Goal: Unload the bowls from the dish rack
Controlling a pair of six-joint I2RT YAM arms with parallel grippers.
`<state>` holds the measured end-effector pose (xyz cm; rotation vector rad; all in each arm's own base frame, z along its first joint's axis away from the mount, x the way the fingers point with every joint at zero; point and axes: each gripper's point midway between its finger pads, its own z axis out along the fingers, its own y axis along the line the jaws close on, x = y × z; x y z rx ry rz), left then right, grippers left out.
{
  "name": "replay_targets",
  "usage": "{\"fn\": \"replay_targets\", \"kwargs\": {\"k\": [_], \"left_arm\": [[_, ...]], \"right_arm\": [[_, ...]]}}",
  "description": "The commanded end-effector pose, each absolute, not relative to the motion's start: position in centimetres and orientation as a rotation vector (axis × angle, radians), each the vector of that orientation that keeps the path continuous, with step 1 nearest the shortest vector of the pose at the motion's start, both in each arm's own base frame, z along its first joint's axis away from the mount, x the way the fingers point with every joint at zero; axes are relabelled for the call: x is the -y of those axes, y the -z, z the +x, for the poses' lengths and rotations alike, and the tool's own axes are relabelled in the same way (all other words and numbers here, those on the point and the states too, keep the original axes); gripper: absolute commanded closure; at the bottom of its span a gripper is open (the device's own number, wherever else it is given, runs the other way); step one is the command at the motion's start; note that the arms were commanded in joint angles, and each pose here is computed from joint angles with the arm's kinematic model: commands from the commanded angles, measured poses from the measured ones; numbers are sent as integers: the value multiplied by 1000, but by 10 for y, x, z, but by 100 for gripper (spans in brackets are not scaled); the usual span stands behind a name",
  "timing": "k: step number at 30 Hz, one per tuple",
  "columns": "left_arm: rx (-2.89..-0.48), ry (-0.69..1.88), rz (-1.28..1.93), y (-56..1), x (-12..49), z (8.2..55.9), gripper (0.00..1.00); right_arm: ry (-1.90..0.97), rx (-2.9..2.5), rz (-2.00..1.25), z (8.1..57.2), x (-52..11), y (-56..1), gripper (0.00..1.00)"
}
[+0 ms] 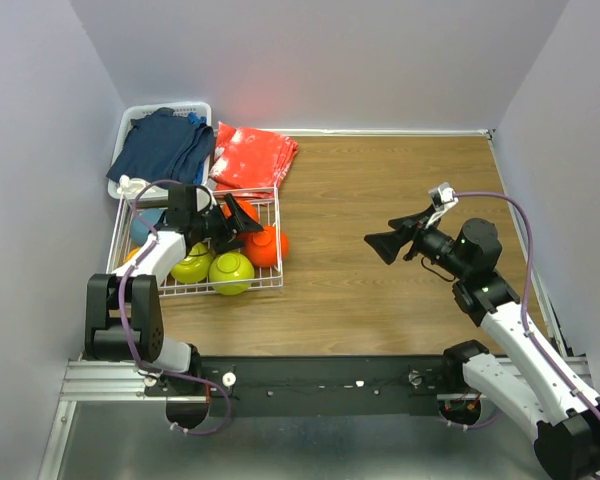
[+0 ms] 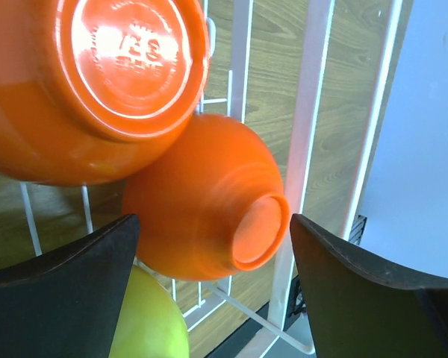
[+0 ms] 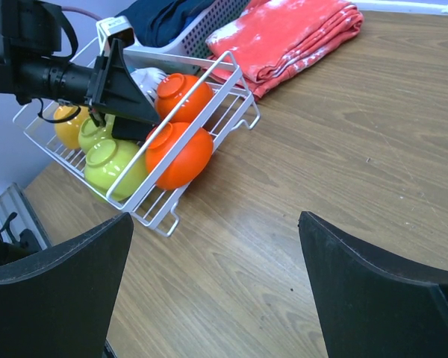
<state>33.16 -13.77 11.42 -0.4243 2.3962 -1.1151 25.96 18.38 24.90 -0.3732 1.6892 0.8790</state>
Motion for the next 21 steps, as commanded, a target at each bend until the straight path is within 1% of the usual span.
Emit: {"fn": "replay_targets", "kwargs": {"k": [1,8,21], "left_arm": [[-2410,1072,-374,-121,137,323,10],[-2493,999,-407,-96,130,317,6],[-2538,1078,-360,-89,146,318,4]], "right_arm": [[-863,-1672,-365,262,-183,-248,0],[-865,-1675,-366,262,-183,-246,0],[-859,-1683,-359,263,-183,-243,0]]}}
